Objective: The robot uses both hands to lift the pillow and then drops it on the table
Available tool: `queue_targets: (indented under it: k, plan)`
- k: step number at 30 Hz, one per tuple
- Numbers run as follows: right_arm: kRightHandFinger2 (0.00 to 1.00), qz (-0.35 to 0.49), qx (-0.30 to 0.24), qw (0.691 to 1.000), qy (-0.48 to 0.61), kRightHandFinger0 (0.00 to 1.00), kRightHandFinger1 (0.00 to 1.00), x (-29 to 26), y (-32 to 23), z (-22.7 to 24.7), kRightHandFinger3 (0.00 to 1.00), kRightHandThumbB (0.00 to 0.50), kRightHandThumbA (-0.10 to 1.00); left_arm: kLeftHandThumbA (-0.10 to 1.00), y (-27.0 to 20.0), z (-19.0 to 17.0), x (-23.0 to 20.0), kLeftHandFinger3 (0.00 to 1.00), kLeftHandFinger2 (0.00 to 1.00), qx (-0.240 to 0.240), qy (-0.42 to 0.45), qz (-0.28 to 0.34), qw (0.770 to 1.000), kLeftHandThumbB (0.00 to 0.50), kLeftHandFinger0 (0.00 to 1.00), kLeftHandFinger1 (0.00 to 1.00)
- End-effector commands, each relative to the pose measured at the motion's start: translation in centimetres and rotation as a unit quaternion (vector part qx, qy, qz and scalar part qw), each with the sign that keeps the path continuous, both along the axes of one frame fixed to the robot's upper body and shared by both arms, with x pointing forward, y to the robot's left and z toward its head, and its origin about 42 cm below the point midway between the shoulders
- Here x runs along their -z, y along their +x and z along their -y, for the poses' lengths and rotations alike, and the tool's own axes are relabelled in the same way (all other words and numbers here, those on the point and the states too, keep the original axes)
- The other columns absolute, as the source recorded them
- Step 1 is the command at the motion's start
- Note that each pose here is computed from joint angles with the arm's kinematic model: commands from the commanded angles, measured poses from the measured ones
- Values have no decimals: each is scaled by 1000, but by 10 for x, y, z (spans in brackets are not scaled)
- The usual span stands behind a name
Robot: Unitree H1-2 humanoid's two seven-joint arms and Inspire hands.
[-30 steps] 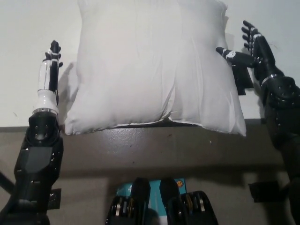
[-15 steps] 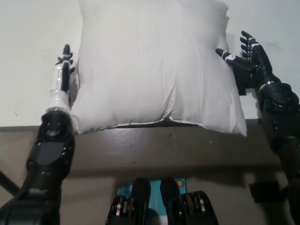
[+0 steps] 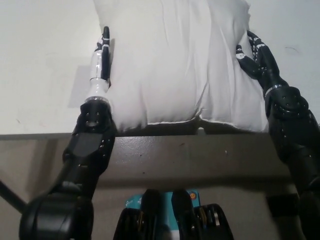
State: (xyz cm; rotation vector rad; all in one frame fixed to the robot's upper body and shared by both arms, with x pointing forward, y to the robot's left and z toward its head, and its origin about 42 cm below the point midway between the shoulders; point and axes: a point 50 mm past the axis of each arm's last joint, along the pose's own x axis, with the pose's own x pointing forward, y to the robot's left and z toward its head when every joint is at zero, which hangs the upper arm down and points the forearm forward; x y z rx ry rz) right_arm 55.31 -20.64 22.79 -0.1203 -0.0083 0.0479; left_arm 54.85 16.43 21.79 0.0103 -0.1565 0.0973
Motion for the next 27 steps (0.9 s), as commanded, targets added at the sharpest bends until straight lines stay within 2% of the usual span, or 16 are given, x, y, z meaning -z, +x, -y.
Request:
queue_targets:
  k: [1, 5, 9, 10, 12, 16, 18, 19, 21, 23, 25, 26, 27]
  plan:
    - [1000, 39, -45, 998, 6, 1000, 1000, -33, 10, -37, 1000, 283, 1000, 1000, 7, 62, -44, 1000, 1000, 57, -13, 51, 997, 123, 1000, 1000]
    - [1000, 45, -49, 998, 0, 1000, 1000, -35, 11, -41, 1000, 262, 1000, 1000, 4, 71, -41, 1000, 1000, 60, -8, 49, 997, 115, 1000, 1000]
    - [1000, 25, -44, 999, 18, 1000, 1000, -32, 9, -43, 1000, 282, 1000, 1000, -3, 76, -21, 1000, 1000, 64, -11, 29, 997, 103, 1000, 1000]
    - [1000, 25, -44, 999, 18, 1000, 1000, -30, 9, -42, 1000, 283, 1000, 1000, -4, 76, -16, 1000, 1000, 63, -9, 24, 998, 116, 1000, 1000]
    - [1000, 22, -43, 998, 36, 1000, 1000, -27, 8, -43, 1000, 281, 1000, 1000, -8, 75, -6, 1000, 1000, 60, -15, 17, 998, 100, 1000, 1000]
    - [1000, 23, -43, 997, 58, 1000, 1000, -25, 7, -46, 1000, 266, 1000, 1000, -13, 79, 6, 1000, 1000, 52, -15, 6, 998, 104, 1000, 1000]
    - [1000, 11, -44, 996, 83, 1000, 1000, -26, 8, -52, 1000, 325, 1000, 1000, -16, 81, 14, 1000, 1000, 54, -16, -3, 998, 107, 1000, 1000]
    - [1000, 13, -48, 995, 91, 1000, 1000, -24, 7, -55, 1000, 332, 1000, 1000, -19, 84, 19, 1000, 1000, 59, -25, -7, 998, 101, 1000, 1000]
    - [1000, 8, -63, 993, 103, 1000, 1000, -21, 4, -63, 1000, 372, 1000, 1000, -22, 87, 25, 1000, 1000, 59, -38, -18, 997, 122, 1000, 1000]
    - [1000, 6, -84, 992, 96, 1000, 1000, -15, -1, -73, 1000, 379, 1000, 1000, -26, 91, 32, 1000, 1000, 62, -51, -26, 996, 150, 1000, 1000]
    - [1000, 3, -88, 992, 89, 1000, 1000, -10, -4, -78, 1000, 383, 1000, 1000, -27, 93, 35, 1000, 1000, 63, -58, -32, 996, 155, 1000, 1000]
    - [1000, -3, -101, 992, 79, 1000, 1000, 0, -9, -84, 1000, 435, 1000, 1000, -30, 97, 39, 1000, 1000, 68, -67, -40, 995, 145, 1000, 1000]
    - [1000, -4, -106, 991, 84, 1000, 1000, 8, -11, -88, 1000, 444, 1000, 1000, -31, 99, 41, 1000, 1000, 65, -77, -48, 994, 151, 1000, 1000]
